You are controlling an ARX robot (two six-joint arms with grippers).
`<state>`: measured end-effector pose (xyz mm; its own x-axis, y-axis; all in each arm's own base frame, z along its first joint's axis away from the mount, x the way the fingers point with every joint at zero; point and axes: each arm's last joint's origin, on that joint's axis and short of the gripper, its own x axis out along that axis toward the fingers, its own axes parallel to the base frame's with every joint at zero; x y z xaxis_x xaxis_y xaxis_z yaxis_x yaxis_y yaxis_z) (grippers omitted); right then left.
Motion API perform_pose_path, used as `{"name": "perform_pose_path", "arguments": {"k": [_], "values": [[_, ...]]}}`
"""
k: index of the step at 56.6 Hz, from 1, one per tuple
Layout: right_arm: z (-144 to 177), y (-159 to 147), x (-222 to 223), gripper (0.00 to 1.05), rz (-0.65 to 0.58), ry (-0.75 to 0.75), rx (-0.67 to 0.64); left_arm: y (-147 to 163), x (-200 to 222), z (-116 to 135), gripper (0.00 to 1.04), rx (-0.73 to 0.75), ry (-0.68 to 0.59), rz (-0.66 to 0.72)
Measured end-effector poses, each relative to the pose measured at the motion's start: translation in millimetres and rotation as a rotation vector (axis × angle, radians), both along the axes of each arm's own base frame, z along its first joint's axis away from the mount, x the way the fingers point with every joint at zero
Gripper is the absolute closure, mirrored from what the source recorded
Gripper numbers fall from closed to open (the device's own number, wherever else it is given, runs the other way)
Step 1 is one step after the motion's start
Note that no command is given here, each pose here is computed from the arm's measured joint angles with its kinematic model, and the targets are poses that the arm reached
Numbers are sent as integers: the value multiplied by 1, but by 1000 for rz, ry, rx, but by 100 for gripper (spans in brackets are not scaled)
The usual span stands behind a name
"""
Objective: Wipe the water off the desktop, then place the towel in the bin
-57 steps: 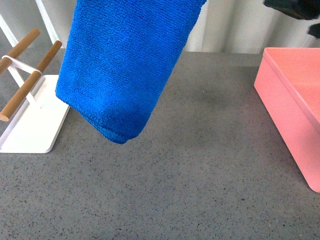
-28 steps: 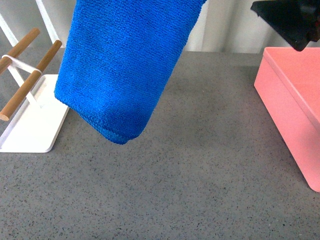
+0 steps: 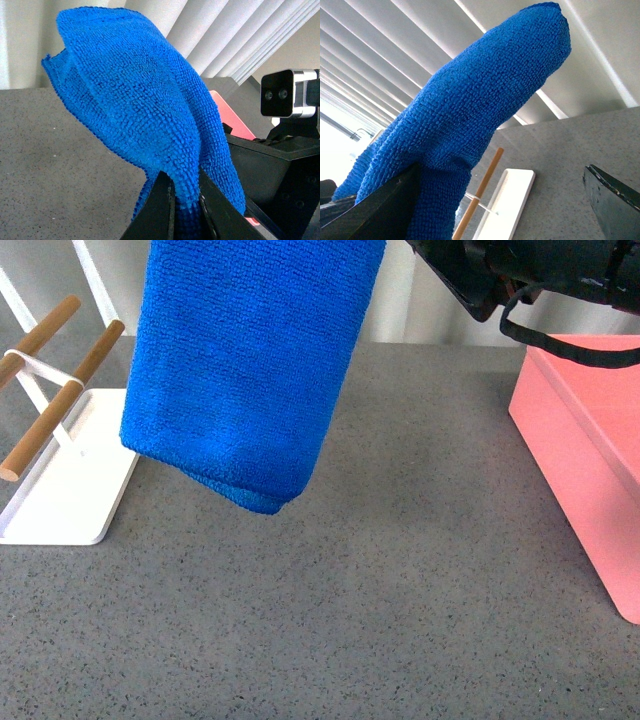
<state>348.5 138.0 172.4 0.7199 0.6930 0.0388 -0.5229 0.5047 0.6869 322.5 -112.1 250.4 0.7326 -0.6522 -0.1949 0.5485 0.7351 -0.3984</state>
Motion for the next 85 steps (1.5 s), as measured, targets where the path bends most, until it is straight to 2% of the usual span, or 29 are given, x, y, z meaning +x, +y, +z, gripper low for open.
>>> {"name": "perform_pose_path", "arguments": {"k": [19, 33, 47, 58, 64, 72, 85], "values": [[12, 14, -2, 7, 93, -78, 120, 1, 0, 0, 100, -1, 0, -1], [8, 28, -5, 7, 125, -59, 133, 0, 0, 0, 100, -1, 0, -2], [10, 38, -8, 41, 127, -88, 159, 1, 1, 0, 100, 1, 1, 13], [11, 38, -11, 76, 125, -108, 185, 1, 1, 0, 100, 1, 1, 9], [9, 36, -12, 87, 115, -107, 187, 1, 1, 0, 100, 0, 1, 6], [7, 34, -14, 95, 102, -103, 186, 1, 0, 0, 98, -2, 3, 3], [10, 26, -17, 96, 82, -105, 185, 1, 1, 0, 64, 0, 2, 12]]}}
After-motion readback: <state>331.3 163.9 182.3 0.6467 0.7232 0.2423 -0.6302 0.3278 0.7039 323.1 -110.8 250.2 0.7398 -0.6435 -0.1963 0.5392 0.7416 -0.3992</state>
